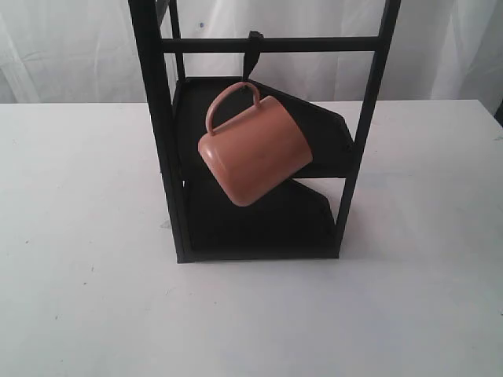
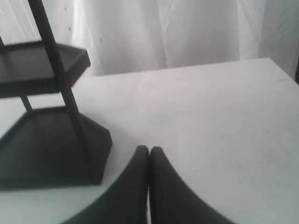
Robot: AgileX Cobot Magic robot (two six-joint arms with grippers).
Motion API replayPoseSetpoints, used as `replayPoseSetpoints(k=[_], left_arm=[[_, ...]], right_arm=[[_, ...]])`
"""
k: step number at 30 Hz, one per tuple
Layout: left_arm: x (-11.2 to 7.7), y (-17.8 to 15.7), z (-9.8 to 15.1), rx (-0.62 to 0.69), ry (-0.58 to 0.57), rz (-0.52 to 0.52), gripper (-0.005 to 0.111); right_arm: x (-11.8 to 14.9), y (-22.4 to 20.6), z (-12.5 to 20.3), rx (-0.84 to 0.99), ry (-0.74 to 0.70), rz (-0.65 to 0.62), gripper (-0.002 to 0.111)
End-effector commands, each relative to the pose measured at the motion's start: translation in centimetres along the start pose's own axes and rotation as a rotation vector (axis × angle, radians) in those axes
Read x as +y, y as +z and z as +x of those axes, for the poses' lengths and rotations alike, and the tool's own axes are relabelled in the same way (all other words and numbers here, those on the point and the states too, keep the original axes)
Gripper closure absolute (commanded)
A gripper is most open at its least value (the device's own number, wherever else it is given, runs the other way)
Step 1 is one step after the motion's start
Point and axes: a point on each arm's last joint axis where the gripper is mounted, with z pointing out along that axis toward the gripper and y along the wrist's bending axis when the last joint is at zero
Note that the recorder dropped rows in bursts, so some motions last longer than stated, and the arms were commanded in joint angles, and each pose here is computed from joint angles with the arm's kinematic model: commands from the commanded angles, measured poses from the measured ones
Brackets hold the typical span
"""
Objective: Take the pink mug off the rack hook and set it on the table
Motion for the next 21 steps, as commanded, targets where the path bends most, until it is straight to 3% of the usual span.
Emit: replayPoseSetpoints(k=[1, 5, 8, 11, 12, 17, 21], left_arm=[[0.0, 0.0, 0.1, -0.003, -0.009, -0.002, 0.107], [0.0, 0.0, 0.1, -0.003, -0.009, -0.002, 0.107], [0.0, 0.0, 0.1, -0.003, -0.009, -0.002, 0.107], [0.0, 0.0, 0.1, -0.003, -0.009, -0.002, 0.107], [0.0, 0.0, 0.1, -0.003, -0.009, -0.002, 0.107], [0.0, 0.0, 0.1, -0.003, -0.009, -0.002, 0.107], [0.0, 0.0, 0.1, -0.003, -0.009, -0.002, 0.107]], right_arm=[[0.2, -0.2, -1.8, -0.224, 0.099, -0.035, 0.108], [0.4, -1.1, -4.1, -0.492, 0.114, -0.079, 0.108], [0.5, -1.3, -4.6, -0.547, 0.121, -0.090, 0.108], [0.9, -1.2, -4.9, -0.368, 0.324, -0.125, 0.108], [1.1, -1.5, -5.4, -0.341, 0.316, -0.129, 0.108], [3.1, -3.8, -10.3, -0.132, 0.093, -0.232, 0.108], [6.0, -3.6, -12.3, 0.130, -0.134, -0.477, 0.108]])
